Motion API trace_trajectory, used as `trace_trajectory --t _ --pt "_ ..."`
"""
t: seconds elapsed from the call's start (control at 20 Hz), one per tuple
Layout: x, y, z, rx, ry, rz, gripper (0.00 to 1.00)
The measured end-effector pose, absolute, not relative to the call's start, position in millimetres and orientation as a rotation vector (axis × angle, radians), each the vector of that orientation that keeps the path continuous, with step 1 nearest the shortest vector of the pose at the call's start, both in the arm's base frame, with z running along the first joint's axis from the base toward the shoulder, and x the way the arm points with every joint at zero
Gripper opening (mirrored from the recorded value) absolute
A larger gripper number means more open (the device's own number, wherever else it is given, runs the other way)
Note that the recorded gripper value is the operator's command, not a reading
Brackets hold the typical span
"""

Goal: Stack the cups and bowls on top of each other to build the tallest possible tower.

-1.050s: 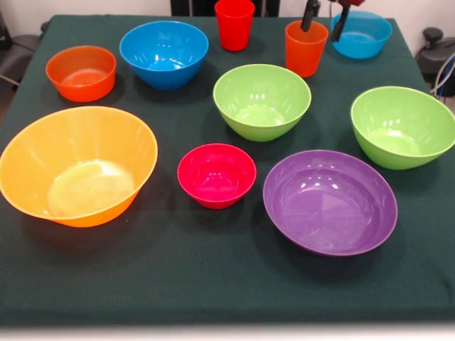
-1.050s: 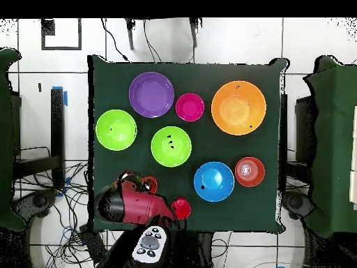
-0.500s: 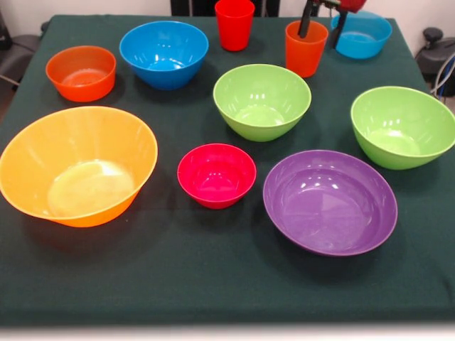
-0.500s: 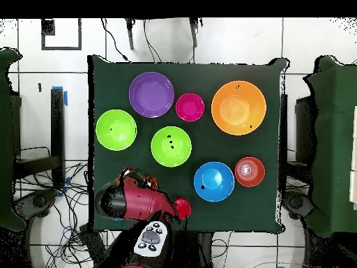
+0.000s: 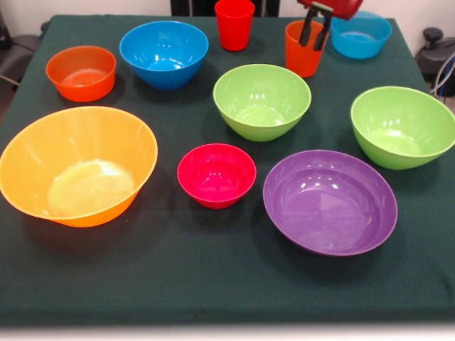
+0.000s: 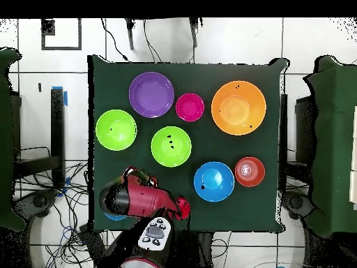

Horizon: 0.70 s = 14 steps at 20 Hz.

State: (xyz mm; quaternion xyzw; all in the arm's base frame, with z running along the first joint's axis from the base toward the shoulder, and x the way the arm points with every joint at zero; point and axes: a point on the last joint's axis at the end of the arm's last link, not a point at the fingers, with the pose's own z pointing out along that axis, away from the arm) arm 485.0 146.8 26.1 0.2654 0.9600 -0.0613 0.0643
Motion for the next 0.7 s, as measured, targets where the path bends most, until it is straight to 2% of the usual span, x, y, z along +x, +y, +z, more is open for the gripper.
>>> trace_trajectory --t 0.7 --pt "484.1 143.8 23.7 0.810 2.901 -0.190 0.00"
